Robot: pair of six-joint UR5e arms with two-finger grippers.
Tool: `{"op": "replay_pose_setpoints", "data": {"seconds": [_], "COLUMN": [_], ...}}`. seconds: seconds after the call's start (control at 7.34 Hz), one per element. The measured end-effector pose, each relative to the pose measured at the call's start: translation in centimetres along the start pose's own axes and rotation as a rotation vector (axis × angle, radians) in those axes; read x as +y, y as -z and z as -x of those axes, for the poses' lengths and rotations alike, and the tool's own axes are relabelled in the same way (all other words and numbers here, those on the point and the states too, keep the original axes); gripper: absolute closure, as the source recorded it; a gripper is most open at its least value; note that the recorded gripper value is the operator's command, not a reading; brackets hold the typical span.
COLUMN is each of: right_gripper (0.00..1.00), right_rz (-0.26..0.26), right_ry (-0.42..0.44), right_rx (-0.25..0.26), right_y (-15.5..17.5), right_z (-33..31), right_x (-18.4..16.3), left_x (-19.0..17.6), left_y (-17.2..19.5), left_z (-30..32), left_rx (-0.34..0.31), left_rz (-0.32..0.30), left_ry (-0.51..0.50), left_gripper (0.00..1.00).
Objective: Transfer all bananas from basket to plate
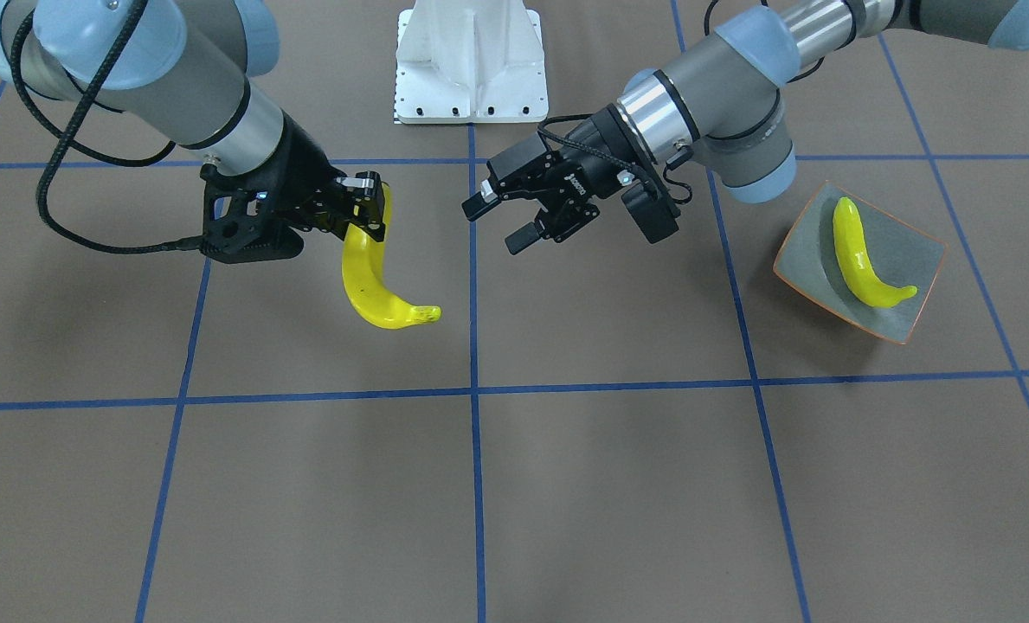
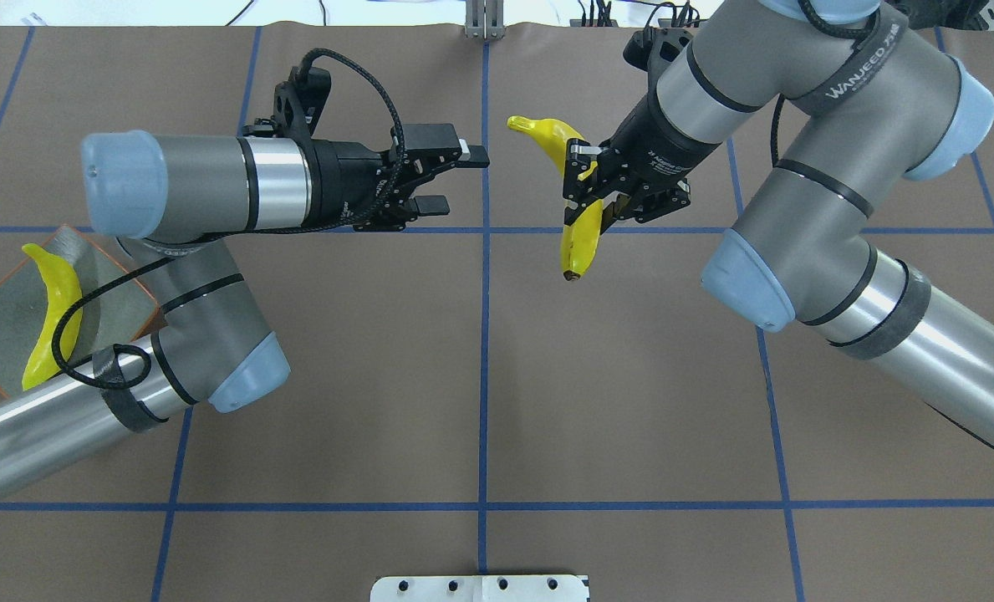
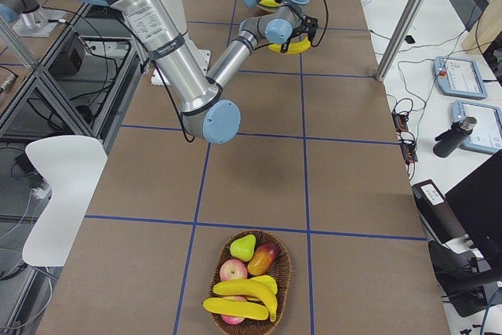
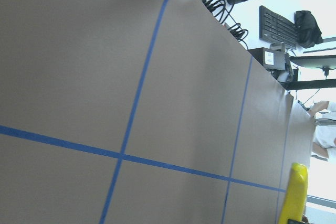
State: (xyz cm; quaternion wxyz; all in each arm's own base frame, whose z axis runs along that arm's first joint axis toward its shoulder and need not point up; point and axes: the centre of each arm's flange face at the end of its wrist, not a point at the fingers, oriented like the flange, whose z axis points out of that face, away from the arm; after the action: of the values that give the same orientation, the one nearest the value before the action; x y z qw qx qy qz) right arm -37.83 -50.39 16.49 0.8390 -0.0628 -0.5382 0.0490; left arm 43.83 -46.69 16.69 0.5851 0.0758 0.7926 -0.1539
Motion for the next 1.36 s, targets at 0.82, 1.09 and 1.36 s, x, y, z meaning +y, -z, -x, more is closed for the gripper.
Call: {"op": "replay_pose_setpoints", "data": {"seconds": [0.82, 1.09, 1.36], "right_gripper": [1.00, 1.00, 1.00], "right_rz": [0.030, 0.032, 0.033], "right_ry": [-0.050, -0.039, -0.031], "right_rx": [-0.037, -0.061, -0.070], "right_y": [-0.6, -0.5, -0.2], "right_z": [2.9, 3.4, 3.6], "right_x": [2.1, 2.6, 3.0], "left_x": [0.6, 0.5, 0.4], "left_y": [-3.3, -3.4, -3.5], "left_z": [-1.5, -1.5, -1.4], "left_rx": [0.024, 0.025, 0.022], "left_rz": [-0.032, -0.036, -0.037], "left_ry": [0.003, 0.004, 0.005], "left_gripper": [0.01, 0.01, 0.07]}}
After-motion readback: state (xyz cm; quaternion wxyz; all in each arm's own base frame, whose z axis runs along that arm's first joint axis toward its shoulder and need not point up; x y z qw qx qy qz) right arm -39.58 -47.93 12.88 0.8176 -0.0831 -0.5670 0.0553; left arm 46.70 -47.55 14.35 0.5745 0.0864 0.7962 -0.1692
